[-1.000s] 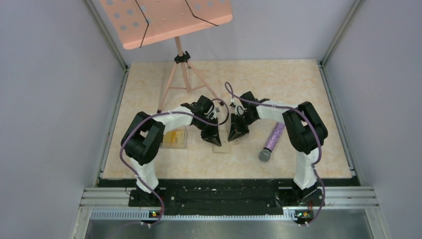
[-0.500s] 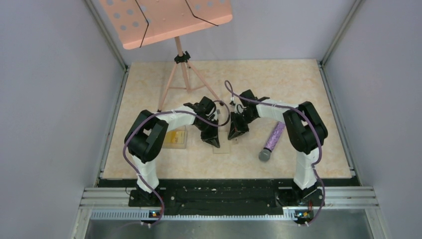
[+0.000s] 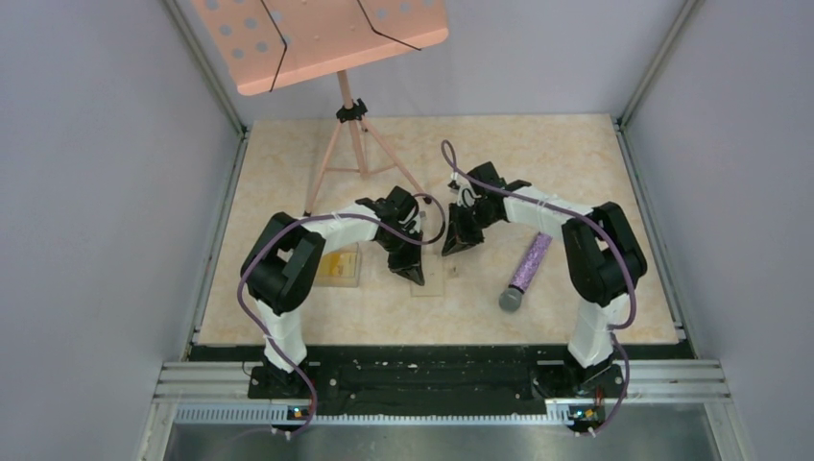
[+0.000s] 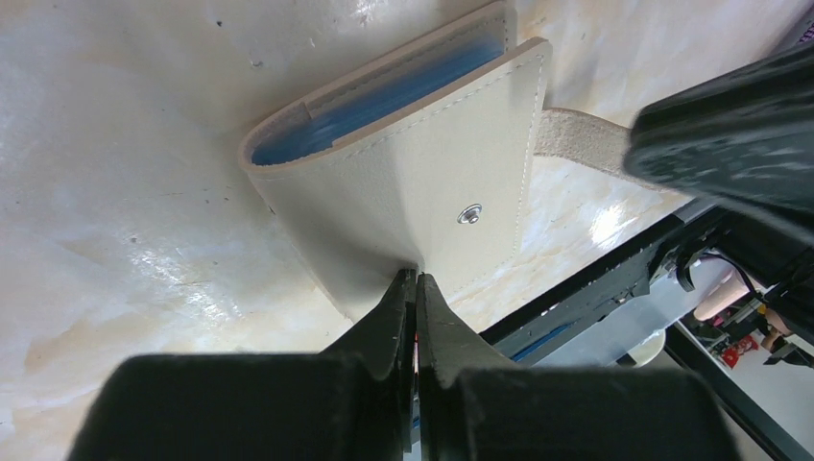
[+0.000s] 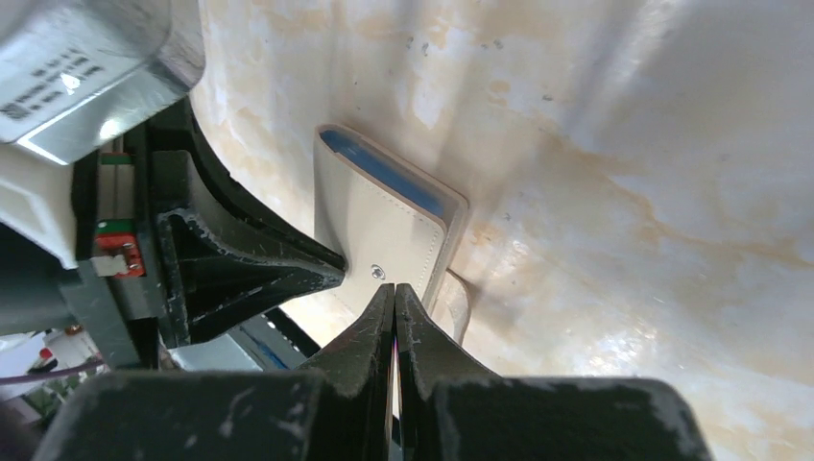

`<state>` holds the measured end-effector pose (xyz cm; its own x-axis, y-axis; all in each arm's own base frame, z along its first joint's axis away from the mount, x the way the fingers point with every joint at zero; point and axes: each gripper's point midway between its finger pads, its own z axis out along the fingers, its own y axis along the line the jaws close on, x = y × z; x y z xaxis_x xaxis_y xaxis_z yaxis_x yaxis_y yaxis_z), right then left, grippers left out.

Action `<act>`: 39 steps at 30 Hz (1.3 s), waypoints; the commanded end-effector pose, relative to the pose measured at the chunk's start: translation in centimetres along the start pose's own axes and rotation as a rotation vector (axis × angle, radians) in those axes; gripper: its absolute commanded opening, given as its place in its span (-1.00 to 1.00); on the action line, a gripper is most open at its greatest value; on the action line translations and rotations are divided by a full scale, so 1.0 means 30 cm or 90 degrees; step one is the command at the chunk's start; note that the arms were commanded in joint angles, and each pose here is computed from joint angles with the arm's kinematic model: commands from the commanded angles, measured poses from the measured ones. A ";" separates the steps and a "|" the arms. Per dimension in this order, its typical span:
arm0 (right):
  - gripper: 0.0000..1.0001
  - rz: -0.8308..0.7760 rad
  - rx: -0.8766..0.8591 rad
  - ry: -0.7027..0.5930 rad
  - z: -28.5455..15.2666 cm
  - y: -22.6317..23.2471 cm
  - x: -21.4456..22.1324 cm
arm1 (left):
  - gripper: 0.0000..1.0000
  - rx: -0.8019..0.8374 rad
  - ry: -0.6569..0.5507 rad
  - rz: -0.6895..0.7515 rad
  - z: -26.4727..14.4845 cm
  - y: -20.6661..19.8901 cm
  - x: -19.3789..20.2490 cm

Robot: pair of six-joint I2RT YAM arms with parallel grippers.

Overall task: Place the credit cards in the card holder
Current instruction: Close the card holder at the center of the board.

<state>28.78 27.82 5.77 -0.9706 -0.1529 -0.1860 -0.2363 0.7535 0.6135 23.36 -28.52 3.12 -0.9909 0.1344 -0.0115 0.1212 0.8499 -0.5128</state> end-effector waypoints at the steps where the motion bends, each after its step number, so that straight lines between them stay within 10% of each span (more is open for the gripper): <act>1: -1.00 0.002 0.018 -0.071 -0.094 -0.021 -0.064 | -0.96 -0.060 0.031 0.009 0.025 0.064 0.039; 16: -1.00 0.067 0.059 -0.006 -0.033 -0.175 0.064 | -0.96 -0.057 0.031 0.019 0.018 0.047 0.030; 39: -1.00 0.007 -0.019 0.034 0.034 0.049 0.052 | -0.73 -0.069 0.015 0.037 -0.009 0.014 0.000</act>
<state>26.95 28.17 4.30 -0.9789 -0.1670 -0.1182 -0.2042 0.7601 0.6169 23.32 -28.54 3.27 -0.9838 0.1780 -0.0191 0.1664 0.8701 -0.4639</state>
